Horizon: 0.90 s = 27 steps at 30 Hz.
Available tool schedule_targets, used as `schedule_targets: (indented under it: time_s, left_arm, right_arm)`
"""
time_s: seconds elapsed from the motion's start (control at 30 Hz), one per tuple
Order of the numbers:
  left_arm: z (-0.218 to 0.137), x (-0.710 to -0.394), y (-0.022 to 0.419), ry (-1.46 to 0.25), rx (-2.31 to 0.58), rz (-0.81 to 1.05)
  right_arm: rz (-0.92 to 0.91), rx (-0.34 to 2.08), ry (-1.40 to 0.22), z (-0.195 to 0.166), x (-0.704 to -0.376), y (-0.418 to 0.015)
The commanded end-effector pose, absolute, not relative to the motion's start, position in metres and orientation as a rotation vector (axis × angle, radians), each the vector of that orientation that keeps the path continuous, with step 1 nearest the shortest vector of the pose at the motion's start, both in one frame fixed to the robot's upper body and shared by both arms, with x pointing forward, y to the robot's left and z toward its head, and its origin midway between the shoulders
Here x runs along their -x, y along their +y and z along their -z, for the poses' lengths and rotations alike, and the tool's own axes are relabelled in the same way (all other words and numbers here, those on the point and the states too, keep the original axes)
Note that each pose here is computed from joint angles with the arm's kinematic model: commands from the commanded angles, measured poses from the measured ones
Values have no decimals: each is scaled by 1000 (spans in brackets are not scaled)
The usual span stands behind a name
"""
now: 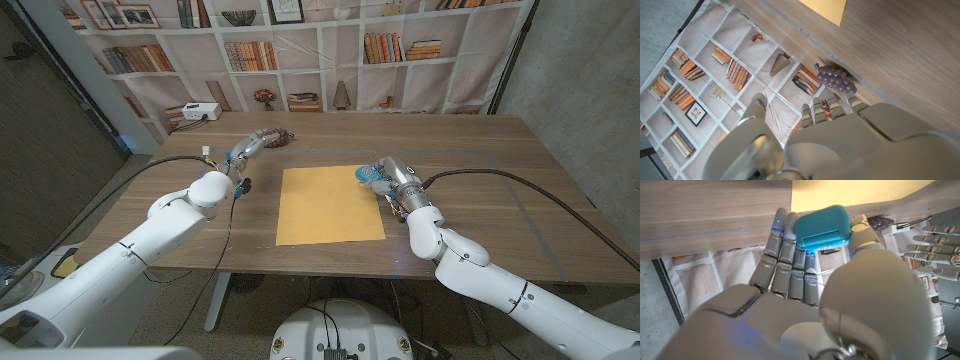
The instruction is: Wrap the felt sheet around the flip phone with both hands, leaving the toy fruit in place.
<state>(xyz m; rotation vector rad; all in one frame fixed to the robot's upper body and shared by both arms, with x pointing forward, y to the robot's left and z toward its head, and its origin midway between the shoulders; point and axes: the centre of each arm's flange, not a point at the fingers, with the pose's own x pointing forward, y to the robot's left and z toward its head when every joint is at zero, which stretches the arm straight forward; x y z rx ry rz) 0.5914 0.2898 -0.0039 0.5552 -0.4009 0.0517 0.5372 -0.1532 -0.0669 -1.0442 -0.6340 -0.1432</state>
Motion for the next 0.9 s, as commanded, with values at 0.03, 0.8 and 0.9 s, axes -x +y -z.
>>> schedule_targets:
  time_s: [0.03,0.8,0.9]
  left_arm:
    - [-14,-572,289,-358,-772,-107]
    - [-23,-585,293,-233,-1028,-113]
    - [-25,-589,292,-225,-1046,-107]
  right_arm:
    - [52,1046,-677,75,-533,-126]
    - [-8,964,-706,91,-538,-80]
    - [-8,958,-714,94,-541,-76]
